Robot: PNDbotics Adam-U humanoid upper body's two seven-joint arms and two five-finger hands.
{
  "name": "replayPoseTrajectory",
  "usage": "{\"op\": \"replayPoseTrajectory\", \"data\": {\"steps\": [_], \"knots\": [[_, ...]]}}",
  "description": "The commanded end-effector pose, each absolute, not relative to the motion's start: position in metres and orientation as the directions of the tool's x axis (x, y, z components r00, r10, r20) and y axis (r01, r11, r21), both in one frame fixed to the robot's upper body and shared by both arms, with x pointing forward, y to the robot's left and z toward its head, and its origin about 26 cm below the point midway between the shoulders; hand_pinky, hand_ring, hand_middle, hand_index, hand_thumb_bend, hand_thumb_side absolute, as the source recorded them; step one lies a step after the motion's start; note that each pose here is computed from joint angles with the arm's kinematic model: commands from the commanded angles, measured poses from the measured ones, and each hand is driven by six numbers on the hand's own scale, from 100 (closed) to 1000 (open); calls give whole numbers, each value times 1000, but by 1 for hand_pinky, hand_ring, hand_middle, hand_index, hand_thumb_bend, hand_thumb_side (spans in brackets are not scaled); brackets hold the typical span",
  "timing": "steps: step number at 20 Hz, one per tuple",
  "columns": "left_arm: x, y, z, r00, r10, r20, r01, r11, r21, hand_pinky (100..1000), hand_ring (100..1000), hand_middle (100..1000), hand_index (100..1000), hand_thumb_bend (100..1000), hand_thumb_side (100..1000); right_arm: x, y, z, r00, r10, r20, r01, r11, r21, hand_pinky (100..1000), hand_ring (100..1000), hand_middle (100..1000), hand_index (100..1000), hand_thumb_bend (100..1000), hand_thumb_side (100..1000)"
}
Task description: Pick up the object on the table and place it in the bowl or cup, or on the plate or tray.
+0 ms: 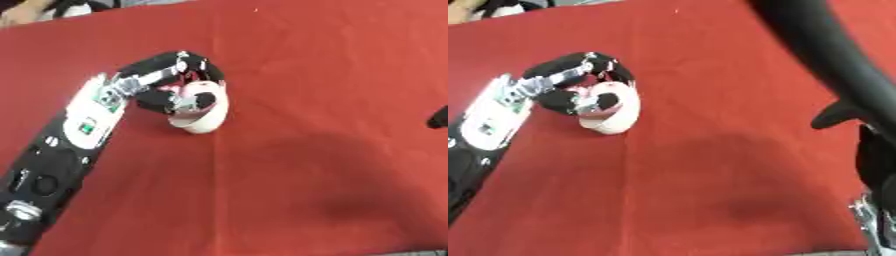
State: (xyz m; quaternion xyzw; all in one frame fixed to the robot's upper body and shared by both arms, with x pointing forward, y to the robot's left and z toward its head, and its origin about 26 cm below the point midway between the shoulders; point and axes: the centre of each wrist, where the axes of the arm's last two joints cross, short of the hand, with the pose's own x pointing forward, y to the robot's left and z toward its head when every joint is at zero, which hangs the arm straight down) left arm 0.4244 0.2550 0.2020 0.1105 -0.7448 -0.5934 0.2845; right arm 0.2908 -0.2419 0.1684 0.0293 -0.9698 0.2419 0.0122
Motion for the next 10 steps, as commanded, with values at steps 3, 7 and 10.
{"op": "replayPoseTrajectory", "data": {"steps": [3,7,10], "knots": [[425,261,227,-824,-523,219,96,251,963,380,627,654,809,312,871,290,-243,175,-999,-51,15,-52,873,-484,454,574,757,894,100,803],[421,262,247,-834,-534,140,-17,278,960,367,611,637,789,349,773,290,-245,175,-999,-49,17,-51,874,-484,454,574,757,894,100,806],[412,264,266,-826,-562,52,-148,303,941,362,601,627,773,354,650,290,-246,175,-999,-46,18,-49,874,-484,454,574,757,894,100,803]]}}
